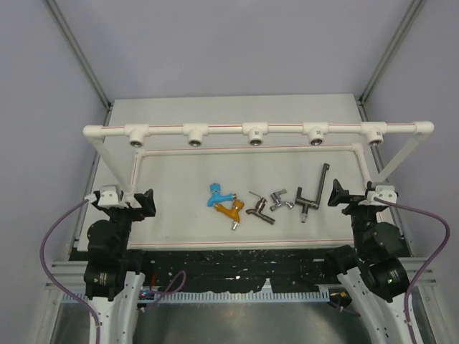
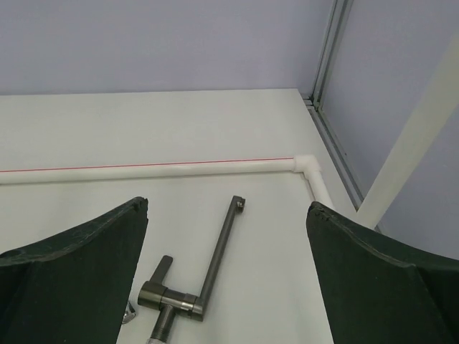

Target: Install the water faucets

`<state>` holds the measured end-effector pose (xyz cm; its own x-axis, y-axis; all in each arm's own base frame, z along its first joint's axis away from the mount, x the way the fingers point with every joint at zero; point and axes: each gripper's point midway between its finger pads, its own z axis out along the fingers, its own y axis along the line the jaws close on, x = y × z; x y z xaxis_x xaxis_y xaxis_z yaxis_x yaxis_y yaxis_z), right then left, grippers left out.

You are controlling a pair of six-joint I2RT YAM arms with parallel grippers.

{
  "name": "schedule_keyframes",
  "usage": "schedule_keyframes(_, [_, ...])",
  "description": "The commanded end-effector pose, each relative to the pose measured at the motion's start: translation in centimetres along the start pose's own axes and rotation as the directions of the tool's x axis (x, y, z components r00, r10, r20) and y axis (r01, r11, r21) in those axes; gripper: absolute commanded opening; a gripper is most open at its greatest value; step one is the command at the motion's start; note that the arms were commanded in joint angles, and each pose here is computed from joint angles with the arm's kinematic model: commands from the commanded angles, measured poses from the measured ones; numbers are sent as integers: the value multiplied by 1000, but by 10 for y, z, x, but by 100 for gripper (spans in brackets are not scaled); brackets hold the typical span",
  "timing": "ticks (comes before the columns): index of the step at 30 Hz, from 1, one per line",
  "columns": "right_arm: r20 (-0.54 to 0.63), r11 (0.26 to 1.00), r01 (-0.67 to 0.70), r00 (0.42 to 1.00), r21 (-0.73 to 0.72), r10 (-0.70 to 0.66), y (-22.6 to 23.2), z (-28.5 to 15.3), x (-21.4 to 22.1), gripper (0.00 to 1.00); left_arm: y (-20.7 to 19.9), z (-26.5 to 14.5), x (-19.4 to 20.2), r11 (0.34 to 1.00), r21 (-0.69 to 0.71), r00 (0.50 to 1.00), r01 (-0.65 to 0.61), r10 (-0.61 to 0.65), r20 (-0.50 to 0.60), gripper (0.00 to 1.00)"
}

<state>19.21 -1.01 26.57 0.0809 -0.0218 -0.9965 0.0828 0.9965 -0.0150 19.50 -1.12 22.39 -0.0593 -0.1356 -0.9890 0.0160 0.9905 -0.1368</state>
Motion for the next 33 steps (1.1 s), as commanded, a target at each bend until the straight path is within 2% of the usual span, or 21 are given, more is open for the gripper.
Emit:
schedule_keyframes(1, [189, 990, -137, 972, -16, 137, -14, -34, -48, 95, -8, -50, -54, 997, 52, 965, 52, -63, 254, 100])
schedule_keyframes(5, [121, 973, -226, 966, -48, 230, -5, -33, -50, 95, -12, -54, -50, 996, 65, 979, 64, -76, 187, 100])
schedule_keyframes(9, [36, 951, -280, 957, -131, 286, 16, -32, -53, 95, -6, -54, -41, 988, 9, 982, 151, -151, 114, 100])
schedule_keyframes(14, [-97, 937, -291, 956, -195, 276, 39, -27, -40, 96, -5, -54, -35, 987, -7, 985, 162, -162, 52, 100])
schedule_keyframes(20, [-280, 915, -322, 926, -243, 251, 64, -23, -7, 95, -16, -47, -21, 975, 11, 974, 221, -220, -53, 100])
schedule_keyframes(22, [-357, 910, -353, 896, -217, 263, 70, -21, 9, 95, -25, -41, -12, 969, 41, 963, 242, -235, -128, 100])
schedule_keyframes(23, [-390, 910, -386, 869, -152, 303, 67, -17, 17, 95, -28, -39, -9, 965, 45, 956, 257, -248, -154, 100])
schedule_keyframes(28, [-582, 922, -385, 756, -26, 299, 74, -13, 71, 95, -49, -28, 19, 935, 92, 901, 342, -299, -315, 100])
schedule_keyframes(30, [-614, 917, -395, 712, 52, 341, 75, -9, 89, 95, -52, -24, 31, 931, 93, 885, 352, -299, -356, 99])
schedule_keyframes(33, [-642, 925, -374, 693, 68, 327, 77, -4, 104, 95, -48, -20, 43, 934, 69, 875, 350, -300, -380, 100])
